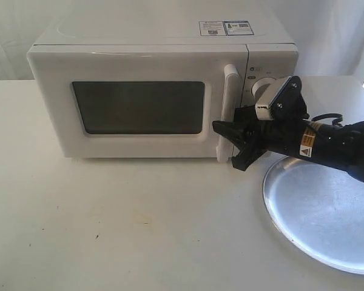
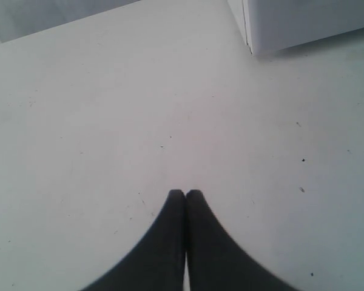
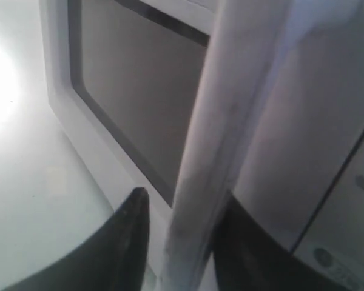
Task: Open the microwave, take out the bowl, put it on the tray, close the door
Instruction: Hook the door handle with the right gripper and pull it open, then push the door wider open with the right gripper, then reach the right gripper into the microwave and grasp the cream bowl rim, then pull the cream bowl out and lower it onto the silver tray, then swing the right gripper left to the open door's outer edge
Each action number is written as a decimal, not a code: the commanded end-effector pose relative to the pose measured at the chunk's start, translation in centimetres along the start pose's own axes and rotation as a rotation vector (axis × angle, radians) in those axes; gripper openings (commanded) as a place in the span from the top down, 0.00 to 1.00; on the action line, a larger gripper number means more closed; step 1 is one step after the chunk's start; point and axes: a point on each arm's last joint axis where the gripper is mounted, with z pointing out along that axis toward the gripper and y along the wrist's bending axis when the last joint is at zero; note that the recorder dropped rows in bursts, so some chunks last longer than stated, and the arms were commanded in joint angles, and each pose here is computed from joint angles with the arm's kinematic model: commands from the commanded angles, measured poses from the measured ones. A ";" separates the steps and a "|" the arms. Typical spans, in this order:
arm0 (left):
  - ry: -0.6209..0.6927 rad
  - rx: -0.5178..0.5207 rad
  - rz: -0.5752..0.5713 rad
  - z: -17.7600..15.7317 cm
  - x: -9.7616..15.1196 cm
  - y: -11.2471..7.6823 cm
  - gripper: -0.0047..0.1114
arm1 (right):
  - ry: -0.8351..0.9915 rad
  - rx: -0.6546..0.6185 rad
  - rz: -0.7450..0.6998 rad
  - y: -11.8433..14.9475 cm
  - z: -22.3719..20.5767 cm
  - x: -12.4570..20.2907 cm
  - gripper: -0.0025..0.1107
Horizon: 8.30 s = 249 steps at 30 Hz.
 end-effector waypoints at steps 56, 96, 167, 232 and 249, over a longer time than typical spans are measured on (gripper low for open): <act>-0.006 0.007 -0.008 0.0 -0.1 0.0 0.96 | -0.122 -0.395 -0.095 5.5 -1.8 -4.9 0.83; -0.006 0.007 -0.008 0.0 -0.1 0.0 0.96 | 0.195 0.402 0.045 3.6 -7.0 -9.7 0.98; -0.006 0.007 -0.008 0.0 -0.1 0.0 0.96 | 1.017 -0.098 -0.757 16.0 7.8 -12.5 0.98; -0.006 0.007 -0.008 0.0 -0.1 0.0 0.96 | -0.468 -0.324 -0.498 19.8 1.8 -20.3 0.98; -0.006 0.007 -0.008 0.0 -0.1 0.0 0.96 | -0.494 -0.174 -0.943 28.4 14.5 -24.3 0.98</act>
